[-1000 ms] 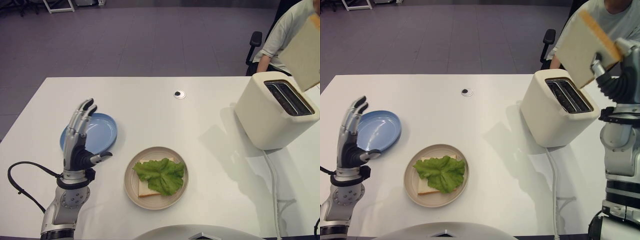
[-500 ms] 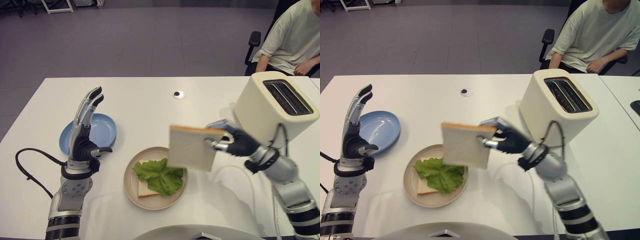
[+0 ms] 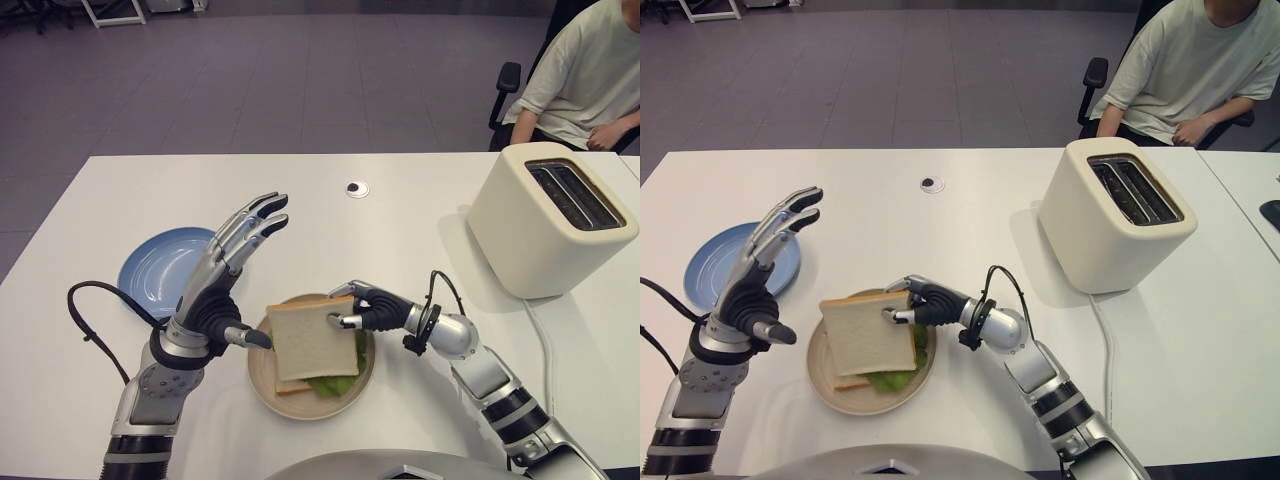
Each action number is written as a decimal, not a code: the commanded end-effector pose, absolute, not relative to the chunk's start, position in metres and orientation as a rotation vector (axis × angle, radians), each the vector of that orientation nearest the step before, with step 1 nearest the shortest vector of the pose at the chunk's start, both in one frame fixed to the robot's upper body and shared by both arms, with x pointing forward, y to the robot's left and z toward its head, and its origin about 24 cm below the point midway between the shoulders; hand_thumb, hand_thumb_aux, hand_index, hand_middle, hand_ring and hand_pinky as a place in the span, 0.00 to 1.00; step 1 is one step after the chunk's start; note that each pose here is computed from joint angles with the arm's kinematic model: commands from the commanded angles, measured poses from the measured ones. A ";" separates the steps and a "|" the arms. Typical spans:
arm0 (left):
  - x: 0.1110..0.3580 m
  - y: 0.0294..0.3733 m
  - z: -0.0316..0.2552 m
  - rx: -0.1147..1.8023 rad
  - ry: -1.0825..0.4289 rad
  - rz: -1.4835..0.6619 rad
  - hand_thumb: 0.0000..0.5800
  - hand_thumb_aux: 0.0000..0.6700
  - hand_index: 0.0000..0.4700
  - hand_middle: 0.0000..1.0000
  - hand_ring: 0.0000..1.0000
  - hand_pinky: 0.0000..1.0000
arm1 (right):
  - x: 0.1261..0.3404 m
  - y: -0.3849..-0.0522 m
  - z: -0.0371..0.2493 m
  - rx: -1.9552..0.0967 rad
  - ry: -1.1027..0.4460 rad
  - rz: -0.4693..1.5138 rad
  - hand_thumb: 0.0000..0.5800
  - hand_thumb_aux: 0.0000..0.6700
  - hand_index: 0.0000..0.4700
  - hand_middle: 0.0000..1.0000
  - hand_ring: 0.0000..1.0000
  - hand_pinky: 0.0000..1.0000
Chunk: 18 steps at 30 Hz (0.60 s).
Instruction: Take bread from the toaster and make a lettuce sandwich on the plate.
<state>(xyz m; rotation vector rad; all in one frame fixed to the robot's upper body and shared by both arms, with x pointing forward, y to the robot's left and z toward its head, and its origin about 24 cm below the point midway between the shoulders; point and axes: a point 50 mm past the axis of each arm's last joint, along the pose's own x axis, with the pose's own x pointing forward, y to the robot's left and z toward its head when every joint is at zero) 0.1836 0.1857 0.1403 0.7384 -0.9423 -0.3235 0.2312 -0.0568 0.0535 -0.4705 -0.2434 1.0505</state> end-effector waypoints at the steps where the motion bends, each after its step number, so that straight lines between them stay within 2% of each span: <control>1: 0.173 0.172 0.118 0.782 -0.780 -0.586 0.00 0.00 0.00 0.00 0.00 0.00 | 0.232 -0.061 0.034 -0.557 -0.191 1.046 1.00 1.00 1.00 1.00 1.00 1.00; 4: 0.162 0.178 0.093 0.876 -0.574 -0.787 0.00 0.00 0.00 0.00 0.00 0.00 | 0.229 -0.064 0.024 -0.620 -0.176 1.047 1.00 1.00 1.00 1.00 1.00 1.00; 5: 0.159 0.184 0.084 0.931 -0.492 -0.839 0.10 0.05 0.05 0.00 0.00 0.00 | 0.230 -0.066 0.023 -0.632 -0.177 1.041 1.00 1.00 1.00 1.00 1.00 1.00; 6: 0.153 0.193 0.072 0.988 -0.382 -0.910 0.24 0.13 0.13 0.00 0.00 0.00 | 0.230 -0.067 0.023 -0.637 -0.178 1.034 1.00 1.00 1.00 1.00 1.00 1.00; 7: 0.146 0.203 0.059 1.045 -0.268 -0.979 0.21 0.11 0.11 0.00 0.00 0.00 | 0.230 -0.067 0.023 -0.641 -0.180 1.031 1.00 1.00 1.00 1.00 1.00 1.00; 8: 0.138 0.212 0.049 1.080 -0.167 -1.036 0.26 0.14 0.14 0.00 0.00 0.00 | 0.230 -0.068 0.023 -0.644 -0.182 1.030 1.00 1.00 1.00 1.00 1.00 1.00; 9: 0.131 0.219 0.041 1.103 -0.079 -1.081 0.55 0.33 0.33 0.00 0.00 0.00 | 0.230 -0.068 0.023 -0.646 -0.183 1.030 1.00 1.00 1.00 1.00 1.00 1.00; 10: 0.126 0.223 0.037 1.108 -0.031 -1.102 0.82 0.58 0.58 0.00 0.00 0.00 | 0.230 -0.068 0.022 -0.649 -0.182 1.030 1.00 1.00 1.00 1.00 1.00 1.00; 11: 0.124 0.224 0.037 1.102 -0.016 -1.111 0.89 0.66 0.66 0.00 0.00 0.00 | 0.230 -0.069 0.021 -0.652 -0.180 1.029 1.00 1.00 1.00 1.00 1.00 1.00; 12: 0.123 0.223 0.039 1.085 -0.026 -1.111 0.93 0.74 0.74 0.00 0.00 0.00 | 0.230 -0.068 0.020 -0.655 -0.177 1.032 1.00 1.00 1.00 1.00 1.00 1.00; 14: 0.122 0.218 0.051 1.029 -0.086 -1.098 0.96 0.81 0.81 0.00 0.00 0.00 | 0.230 -0.068 0.018 -0.660 -0.174 1.034 1.00 1.00 1.00 1.00 1.00 1.00; 16: 0.121 0.214 0.063 0.963 -0.145 -1.075 0.96 0.80 0.80 0.00 0.00 0.00 | 0.231 -0.068 0.018 -0.663 -0.175 1.035 1.00 1.00 1.00 1.00 1.00 1.00; 18: 0.123 0.215 0.065 0.953 -0.161 -1.053 0.81 0.56 0.56 0.00 0.00 0.00 | 0.231 -0.067 0.017 -0.667 -0.179 1.034 1.00 1.00 1.00 1.00 1.00 1.00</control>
